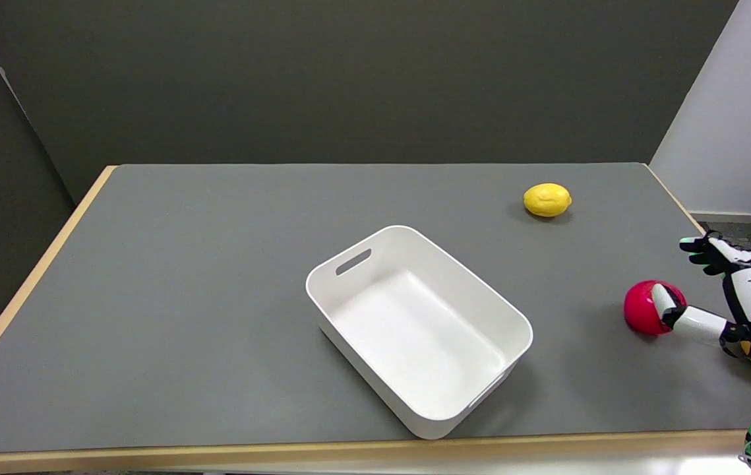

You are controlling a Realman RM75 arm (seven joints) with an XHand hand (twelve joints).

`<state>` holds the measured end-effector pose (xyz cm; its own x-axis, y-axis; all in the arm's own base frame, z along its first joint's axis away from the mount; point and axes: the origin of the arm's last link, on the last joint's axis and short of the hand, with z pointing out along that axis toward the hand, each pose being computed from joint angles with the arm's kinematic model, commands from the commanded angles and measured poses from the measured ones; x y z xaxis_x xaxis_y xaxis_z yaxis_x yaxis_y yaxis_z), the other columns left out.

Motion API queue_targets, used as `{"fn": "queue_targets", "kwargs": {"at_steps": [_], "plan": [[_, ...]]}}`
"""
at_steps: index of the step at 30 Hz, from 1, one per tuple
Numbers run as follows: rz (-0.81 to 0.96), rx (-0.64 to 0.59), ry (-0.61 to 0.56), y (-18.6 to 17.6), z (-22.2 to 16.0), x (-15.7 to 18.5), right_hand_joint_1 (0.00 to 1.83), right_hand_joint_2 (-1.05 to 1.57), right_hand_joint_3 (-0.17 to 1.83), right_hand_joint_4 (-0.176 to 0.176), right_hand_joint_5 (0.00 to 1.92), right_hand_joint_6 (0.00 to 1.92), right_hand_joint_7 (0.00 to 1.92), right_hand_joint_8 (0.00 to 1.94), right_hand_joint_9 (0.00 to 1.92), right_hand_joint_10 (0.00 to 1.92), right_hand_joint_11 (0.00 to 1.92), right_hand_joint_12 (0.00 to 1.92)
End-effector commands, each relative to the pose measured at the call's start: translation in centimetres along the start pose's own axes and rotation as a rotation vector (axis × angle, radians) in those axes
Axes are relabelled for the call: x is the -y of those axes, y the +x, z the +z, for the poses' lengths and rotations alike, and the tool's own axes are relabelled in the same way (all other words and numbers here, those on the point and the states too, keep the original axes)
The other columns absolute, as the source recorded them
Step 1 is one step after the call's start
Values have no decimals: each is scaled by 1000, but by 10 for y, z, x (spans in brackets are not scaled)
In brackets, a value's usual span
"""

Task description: Pick up the red apple.

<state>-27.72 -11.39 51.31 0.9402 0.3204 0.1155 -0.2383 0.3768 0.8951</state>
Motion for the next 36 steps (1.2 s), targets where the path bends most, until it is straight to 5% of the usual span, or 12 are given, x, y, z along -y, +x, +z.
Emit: {"fn": "queue_targets", "kwargs": {"at_steps": [1, 36], "plan": [[-11, 97, -52, -22, 21, -10, 444, 675, 846, 11, 349, 633, 507, 628, 436, 1130, 401, 1638], [22, 185, -51, -43, 3, 0, 232, 493, 865, 13, 284, 553, 410, 529, 346, 935, 303, 1557]]}}
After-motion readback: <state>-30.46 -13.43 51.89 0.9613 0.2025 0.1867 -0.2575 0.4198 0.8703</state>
